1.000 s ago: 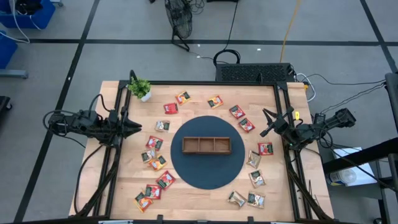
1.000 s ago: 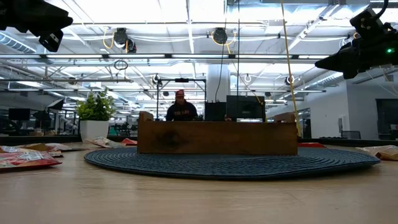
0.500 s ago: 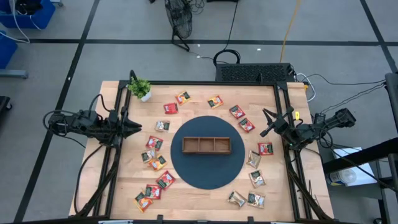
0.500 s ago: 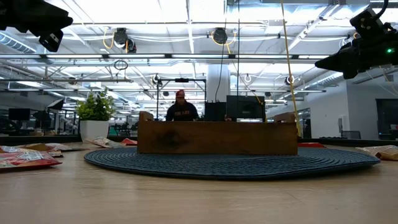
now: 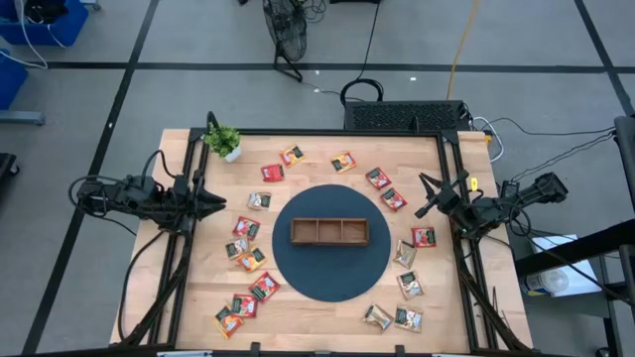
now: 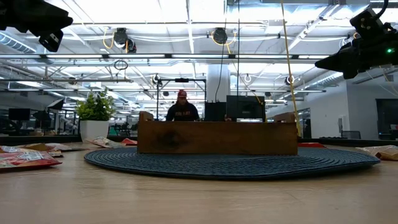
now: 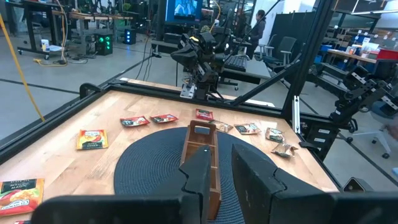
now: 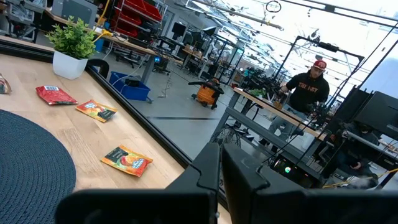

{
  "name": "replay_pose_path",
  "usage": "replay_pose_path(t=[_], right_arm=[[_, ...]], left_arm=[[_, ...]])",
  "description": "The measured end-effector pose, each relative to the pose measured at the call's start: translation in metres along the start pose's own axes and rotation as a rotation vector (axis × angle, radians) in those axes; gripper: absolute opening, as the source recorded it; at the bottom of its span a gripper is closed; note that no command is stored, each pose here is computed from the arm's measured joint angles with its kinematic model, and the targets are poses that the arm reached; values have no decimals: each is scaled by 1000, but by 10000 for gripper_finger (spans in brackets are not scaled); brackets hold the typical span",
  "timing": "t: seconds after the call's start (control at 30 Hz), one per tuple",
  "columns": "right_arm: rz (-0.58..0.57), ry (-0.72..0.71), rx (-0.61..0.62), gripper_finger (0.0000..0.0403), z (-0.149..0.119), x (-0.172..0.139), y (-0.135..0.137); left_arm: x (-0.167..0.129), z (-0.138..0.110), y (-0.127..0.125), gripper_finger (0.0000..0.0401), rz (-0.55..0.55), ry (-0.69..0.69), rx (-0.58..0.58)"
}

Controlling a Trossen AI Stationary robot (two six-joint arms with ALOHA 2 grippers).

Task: Pick & Place Tea

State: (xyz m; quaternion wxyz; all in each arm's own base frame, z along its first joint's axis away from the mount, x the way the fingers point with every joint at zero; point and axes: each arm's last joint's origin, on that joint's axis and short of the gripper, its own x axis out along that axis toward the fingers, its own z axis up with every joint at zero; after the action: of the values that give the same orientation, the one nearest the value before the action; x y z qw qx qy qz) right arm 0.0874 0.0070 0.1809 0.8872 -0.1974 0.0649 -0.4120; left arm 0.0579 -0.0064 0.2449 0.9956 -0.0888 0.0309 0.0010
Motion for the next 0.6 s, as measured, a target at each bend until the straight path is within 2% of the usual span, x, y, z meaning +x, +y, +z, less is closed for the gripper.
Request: replay_pose_path(t=[0.23, 0.3, 0.37, 0.47, 0.53, 0.6], right_arm=[[2, -2, 3, 6, 0, 0, 0], [35, -35, 32, 6, 3, 0, 0], [128, -112, 150, 6, 8, 0, 0], [356, -242, 388, 6, 16, -3, 3], [481, -304, 452, 6, 20, -5, 4], [487, -330, 491, 6, 23, -5, 2]], left_arm=[[0, 0, 0, 69, 0, 0, 0], [0, 0, 0, 69, 0, 0, 0], [0, 0, 0, 69, 1, 0, 0], [0, 0, 0, 69, 0, 0, 0], [0, 0, 0, 69, 0, 0, 0], [0, 0, 0, 69, 0, 0, 0]])
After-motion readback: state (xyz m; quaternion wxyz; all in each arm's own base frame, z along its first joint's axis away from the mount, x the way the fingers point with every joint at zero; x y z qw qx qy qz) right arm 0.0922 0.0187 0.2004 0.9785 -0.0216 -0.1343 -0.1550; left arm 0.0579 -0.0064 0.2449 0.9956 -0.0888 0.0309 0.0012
